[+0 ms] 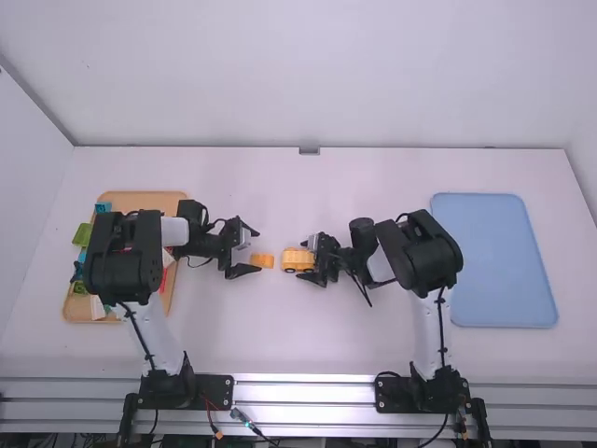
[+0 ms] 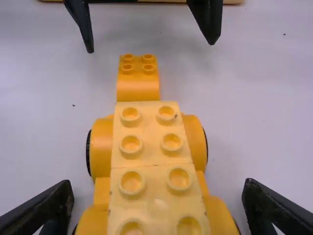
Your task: Assemble lego blocks to make yellow taxi
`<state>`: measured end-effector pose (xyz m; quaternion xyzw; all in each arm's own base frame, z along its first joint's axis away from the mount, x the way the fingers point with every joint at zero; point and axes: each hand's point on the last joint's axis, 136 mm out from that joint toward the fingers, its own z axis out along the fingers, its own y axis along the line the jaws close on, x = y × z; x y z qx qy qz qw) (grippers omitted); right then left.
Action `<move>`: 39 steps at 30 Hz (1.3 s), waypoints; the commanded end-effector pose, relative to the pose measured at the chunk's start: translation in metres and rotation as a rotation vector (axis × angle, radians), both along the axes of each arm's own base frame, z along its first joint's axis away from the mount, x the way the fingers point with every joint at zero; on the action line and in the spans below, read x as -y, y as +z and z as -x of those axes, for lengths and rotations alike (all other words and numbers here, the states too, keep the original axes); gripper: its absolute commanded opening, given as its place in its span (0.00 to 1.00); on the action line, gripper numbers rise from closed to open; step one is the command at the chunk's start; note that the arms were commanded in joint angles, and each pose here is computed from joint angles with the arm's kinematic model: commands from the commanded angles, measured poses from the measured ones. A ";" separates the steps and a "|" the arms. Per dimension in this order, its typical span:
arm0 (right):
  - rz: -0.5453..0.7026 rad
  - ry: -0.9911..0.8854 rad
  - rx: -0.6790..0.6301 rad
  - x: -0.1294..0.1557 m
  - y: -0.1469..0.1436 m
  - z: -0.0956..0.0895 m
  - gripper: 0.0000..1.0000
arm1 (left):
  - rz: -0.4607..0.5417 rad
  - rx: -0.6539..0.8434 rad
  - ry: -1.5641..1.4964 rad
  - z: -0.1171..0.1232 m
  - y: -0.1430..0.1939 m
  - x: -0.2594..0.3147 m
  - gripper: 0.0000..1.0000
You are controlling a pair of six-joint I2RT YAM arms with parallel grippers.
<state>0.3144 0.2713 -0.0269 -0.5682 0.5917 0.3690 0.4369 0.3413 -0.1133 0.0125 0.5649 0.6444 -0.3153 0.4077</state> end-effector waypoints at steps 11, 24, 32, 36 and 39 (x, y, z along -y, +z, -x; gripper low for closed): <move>-0.001 -0.015 -0.050 0.008 -0.008 0.002 0.55 | -0.087 -0.005 -0.093 0.014 -0.017 0.028 0.80; 0.000 -0.018 -0.054 0.009 -0.008 0.002 0.56 | -0.082 -0.050 -0.023 0.010 -0.017 0.009 0.76; 0.000 -0.019 -0.055 0.008 -0.008 0.001 0.56 | -0.105 -0.047 -0.047 0.014 -0.029 0.008 0.70; -0.001 -0.020 -0.056 0.009 -0.008 0.001 0.56 | -0.069 -0.043 -0.044 0.014 -0.029 0.007 0.69; -0.001 -0.032 -0.065 0.011 -0.008 -0.001 0.56 | -0.069 -0.041 -0.052 0.014 -0.033 0.010 0.69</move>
